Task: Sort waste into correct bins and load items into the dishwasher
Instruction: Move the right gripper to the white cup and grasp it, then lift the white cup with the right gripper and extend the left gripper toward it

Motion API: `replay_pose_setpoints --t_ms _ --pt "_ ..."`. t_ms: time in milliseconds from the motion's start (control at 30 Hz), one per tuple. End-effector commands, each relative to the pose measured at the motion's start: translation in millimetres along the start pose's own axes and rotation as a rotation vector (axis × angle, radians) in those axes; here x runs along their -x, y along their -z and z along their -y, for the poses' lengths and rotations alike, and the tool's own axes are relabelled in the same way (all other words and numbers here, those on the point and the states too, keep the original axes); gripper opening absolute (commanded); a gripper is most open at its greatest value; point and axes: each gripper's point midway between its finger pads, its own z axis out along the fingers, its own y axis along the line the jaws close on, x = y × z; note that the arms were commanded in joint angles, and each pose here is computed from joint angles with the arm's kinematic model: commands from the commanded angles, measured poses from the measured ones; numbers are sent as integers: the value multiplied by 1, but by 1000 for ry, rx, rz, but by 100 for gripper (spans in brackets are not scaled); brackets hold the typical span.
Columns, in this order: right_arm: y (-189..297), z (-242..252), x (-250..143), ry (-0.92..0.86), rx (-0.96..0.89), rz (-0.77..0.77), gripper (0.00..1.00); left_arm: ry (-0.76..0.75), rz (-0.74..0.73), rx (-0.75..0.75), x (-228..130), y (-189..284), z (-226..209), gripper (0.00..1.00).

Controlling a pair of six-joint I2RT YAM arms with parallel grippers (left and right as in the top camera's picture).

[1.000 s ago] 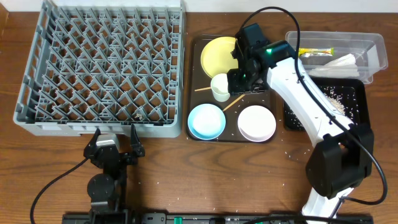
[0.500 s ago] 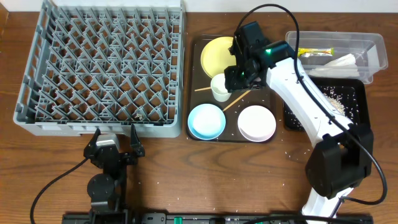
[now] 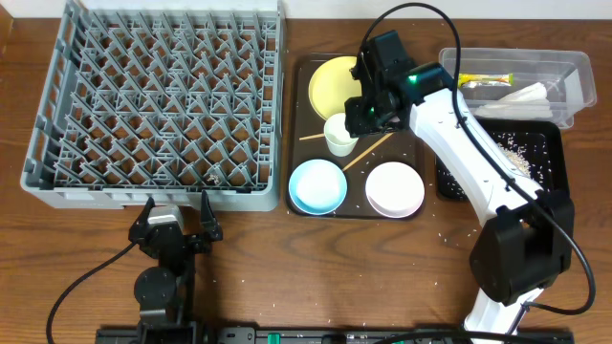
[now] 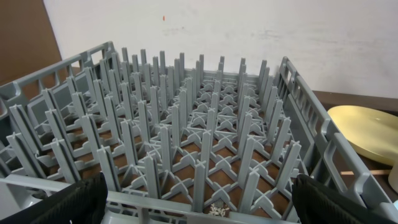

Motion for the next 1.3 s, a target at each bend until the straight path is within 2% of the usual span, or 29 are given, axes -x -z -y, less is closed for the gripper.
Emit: replay_pose_setpoints --t_ms 0,467,533,667,767,1033,1167,1267 --pt "4 6 10 2 -18 35 47 -16 -50 12 -17 -1 -2 96" --pt "-83 32 -19 -36 -83 -149 45 -16 -50 12 -17 -1 -2 96" --pt "-90 35 -22 -42 -88 -168 39 -16 -50 12 -17 -1 -2 96" --pt "-93 36 -23 -45 -90 -172 18 -16 -50 12 -17 -1 -2 96" --pt "-89 36 -17 -54 -78 -150 2 -16 -49 12 -17 -1 -2 96" --pt "-43 31 13 -116 71 -97 1 -1 -38 8 -14 -1 -1 96" --pt "0 33 29 -121 158 -38 1 174 -24 9 -9 -1 -1 96" --pt "32 34 36 -126 230 12 1 316 1 5 8 2 0 96"
